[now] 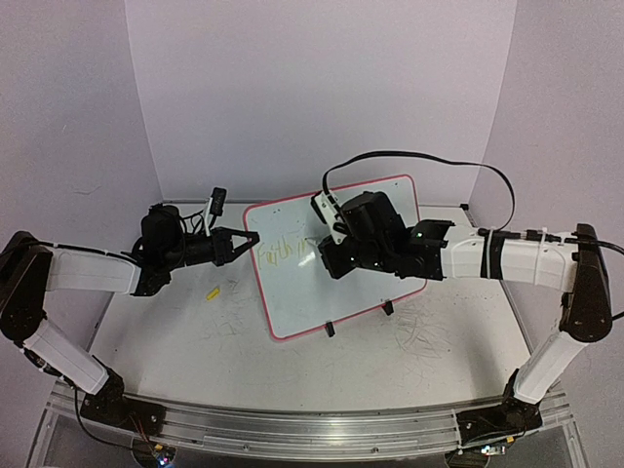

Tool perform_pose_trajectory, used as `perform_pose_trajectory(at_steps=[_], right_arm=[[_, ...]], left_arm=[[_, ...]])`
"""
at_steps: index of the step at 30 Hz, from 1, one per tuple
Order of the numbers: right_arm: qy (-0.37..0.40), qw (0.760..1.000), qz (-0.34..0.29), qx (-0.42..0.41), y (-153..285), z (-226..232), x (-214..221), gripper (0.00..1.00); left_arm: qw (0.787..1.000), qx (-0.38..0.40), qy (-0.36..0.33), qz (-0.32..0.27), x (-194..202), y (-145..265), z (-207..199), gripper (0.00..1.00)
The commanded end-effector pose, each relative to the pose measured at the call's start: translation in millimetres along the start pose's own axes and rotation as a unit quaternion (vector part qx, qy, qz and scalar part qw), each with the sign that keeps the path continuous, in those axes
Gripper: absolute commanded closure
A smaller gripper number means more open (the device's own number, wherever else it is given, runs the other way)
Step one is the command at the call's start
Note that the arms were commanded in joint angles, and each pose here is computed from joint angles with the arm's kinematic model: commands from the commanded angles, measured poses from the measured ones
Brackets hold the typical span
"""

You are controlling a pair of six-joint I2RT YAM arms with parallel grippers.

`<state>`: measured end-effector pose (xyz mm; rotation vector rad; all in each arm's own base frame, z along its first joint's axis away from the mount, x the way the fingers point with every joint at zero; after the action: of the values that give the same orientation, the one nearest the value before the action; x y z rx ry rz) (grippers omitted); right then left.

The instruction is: Write a sentence on the whiteboard

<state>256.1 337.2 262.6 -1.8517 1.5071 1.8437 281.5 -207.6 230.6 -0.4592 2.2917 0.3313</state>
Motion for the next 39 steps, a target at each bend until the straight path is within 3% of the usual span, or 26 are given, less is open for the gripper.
perform_pose_trajectory(at_steps=[1, 31, 39], right_arm=[[-0.018, 0.999, -0.023, 0.029, 2, -8, -13, 1.0], [-0.024, 0.999, 0.016, -0.014, 9, 0, 15, 1.0], [-0.028, 0.999, -0.023, -0.031, 20, -2, -7, 1.0]], left_arm=[[1.0, -0.011, -0.027, -0.009, -1, 5, -1, 1.0], [1.0, -0.009, -0.023, -0.01, -2, 5, -3, 1.0], [1.0, -0.011, -0.019, -0.009, -1, 5, -1, 1.0]])
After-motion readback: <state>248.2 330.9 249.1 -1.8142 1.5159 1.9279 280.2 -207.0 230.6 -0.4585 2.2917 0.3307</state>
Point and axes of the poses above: each gripper's point midway between its finger pads, its own y axis back along the fingers, its own z axis along the line the jaws close on, x = y × z, the point moved 9 cm from there along y, back along the fingers, and after that the axes turned 12 degrees about y, right-handed, at the moved point
